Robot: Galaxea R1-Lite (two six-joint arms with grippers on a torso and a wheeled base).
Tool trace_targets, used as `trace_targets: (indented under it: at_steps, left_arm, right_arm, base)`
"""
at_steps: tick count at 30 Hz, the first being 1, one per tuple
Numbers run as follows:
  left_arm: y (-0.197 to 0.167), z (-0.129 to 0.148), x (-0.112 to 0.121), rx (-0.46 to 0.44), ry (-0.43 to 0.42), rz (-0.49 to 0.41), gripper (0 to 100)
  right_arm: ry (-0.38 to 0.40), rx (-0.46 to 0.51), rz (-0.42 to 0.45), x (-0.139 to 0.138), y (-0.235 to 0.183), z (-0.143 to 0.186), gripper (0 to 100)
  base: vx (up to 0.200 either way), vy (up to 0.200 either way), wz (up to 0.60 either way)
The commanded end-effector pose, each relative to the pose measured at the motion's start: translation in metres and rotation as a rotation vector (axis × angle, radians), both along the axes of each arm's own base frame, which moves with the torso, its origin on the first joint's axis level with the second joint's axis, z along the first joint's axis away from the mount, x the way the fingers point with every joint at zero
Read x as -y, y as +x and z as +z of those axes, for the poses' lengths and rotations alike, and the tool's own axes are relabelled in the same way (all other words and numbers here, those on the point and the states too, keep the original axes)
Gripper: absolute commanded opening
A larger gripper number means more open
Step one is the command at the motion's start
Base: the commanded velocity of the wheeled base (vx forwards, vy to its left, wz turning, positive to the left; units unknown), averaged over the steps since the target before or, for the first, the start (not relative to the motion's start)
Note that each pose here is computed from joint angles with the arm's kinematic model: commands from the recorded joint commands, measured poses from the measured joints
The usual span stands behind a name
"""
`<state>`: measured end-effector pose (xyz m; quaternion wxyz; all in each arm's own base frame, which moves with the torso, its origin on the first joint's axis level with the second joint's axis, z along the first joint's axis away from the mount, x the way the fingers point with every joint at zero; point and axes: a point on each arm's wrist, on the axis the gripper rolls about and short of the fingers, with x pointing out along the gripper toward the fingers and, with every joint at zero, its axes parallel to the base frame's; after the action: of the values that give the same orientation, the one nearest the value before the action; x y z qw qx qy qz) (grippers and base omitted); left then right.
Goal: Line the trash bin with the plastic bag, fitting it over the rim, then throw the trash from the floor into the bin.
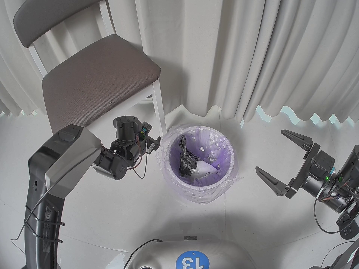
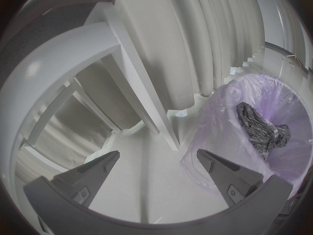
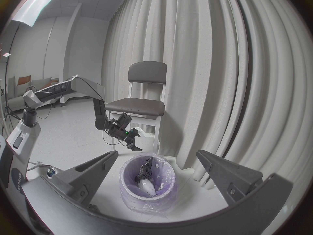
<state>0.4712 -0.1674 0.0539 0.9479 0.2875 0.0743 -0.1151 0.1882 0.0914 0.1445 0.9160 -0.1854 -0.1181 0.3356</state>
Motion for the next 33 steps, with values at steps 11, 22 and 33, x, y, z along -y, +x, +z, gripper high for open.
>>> trace_targets:
  at_steps: [11,22,33]
  left_arm:
    - [0.028,-0.032,0.03,-0.067,0.028,-0.036,100]
    - [0.04,-0.047,0.035,-0.14,0.064,-0.032,100]
    - [0.02,-0.024,0.025,-0.169,0.072,-0.026,100]
  right_arm:
    - [0.004,0.036,0.014,0.011,-0.001,0.005,100]
    - [0.002,0.04,0.006,0.013,0.0,0.005,100]
    - [0.002,0.054,0.0,0.015,-0.002,0.008,100]
  base:
    - [0.0,0.0,0.0]
    - [0.0,0.0,0.0]
    - [0.0,0.0,0.0]
